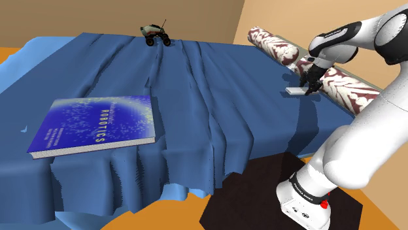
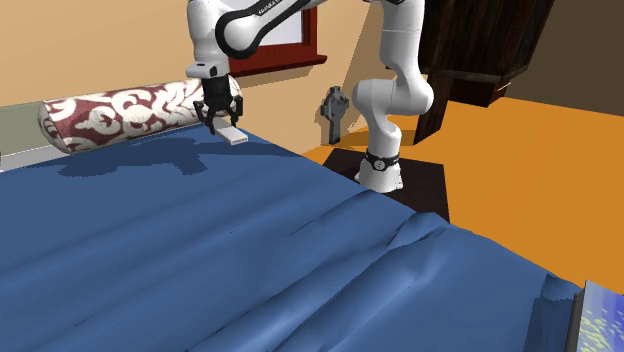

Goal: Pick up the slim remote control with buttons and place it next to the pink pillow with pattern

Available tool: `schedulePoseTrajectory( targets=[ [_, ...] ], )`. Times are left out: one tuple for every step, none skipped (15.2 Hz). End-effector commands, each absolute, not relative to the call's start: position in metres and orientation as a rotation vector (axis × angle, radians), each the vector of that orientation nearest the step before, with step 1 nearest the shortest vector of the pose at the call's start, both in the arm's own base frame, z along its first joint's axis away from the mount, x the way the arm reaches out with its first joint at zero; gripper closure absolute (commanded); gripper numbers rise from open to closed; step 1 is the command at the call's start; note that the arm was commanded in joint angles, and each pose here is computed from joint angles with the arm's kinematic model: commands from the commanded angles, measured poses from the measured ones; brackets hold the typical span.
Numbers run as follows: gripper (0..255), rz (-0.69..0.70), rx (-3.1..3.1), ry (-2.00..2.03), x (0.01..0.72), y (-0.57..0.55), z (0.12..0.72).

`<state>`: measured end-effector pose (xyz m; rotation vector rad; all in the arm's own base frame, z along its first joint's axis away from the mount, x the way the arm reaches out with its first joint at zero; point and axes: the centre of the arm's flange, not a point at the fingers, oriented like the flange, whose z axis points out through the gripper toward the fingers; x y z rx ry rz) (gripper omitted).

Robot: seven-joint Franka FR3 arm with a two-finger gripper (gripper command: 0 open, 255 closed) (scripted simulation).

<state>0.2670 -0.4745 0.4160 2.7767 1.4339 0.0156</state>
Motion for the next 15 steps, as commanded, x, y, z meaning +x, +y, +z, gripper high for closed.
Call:
schedulePoseTrajectory(
  targets=[
    [255, 0.016, 2.776, 1.433, 0.267, -0.475, 0.406],
    [255, 0.016, 2.776, 1.433, 0.267, -0.475, 0.401],
    [255, 0.016, 2.776, 1.433, 0.267, -0.475, 0.395],
    [255, 0.016, 2.776, 1.433, 0.267, -0.475, 0.39],
    [255, 0.016, 2.776, 1.433, 0.267, -0.475, 0.385],
    [255, 0.016, 2.776, 1.433, 0.267, -0.475, 0.379],
    [255, 0.016, 2.776, 1.433, 0.267, -0.475, 0.374],
    [255, 0.016, 2.776, 1.433, 0.267, -0.475, 0.369],
    [255, 0.016, 2.776, 1.433, 0.267, -0.475, 0.364],
    [255, 0.016, 2.776, 1.433, 0.267, -0.475, 0.358],
    [255, 0.016, 2.776, 1.433, 0.267, -0.475, 0.353],
    [255, 0.016, 2.776, 1.433, 0.267, -0.475, 0.348],
    [255, 0.016, 2.776, 1.433, 0.267, -0.475, 0.342],
    [255, 0.016, 2.776, 1.433, 0.267, -0.475, 0.339],
    [255, 0.016, 2.776, 1.433, 0.267, -0.475, 0.339]
  ],
)
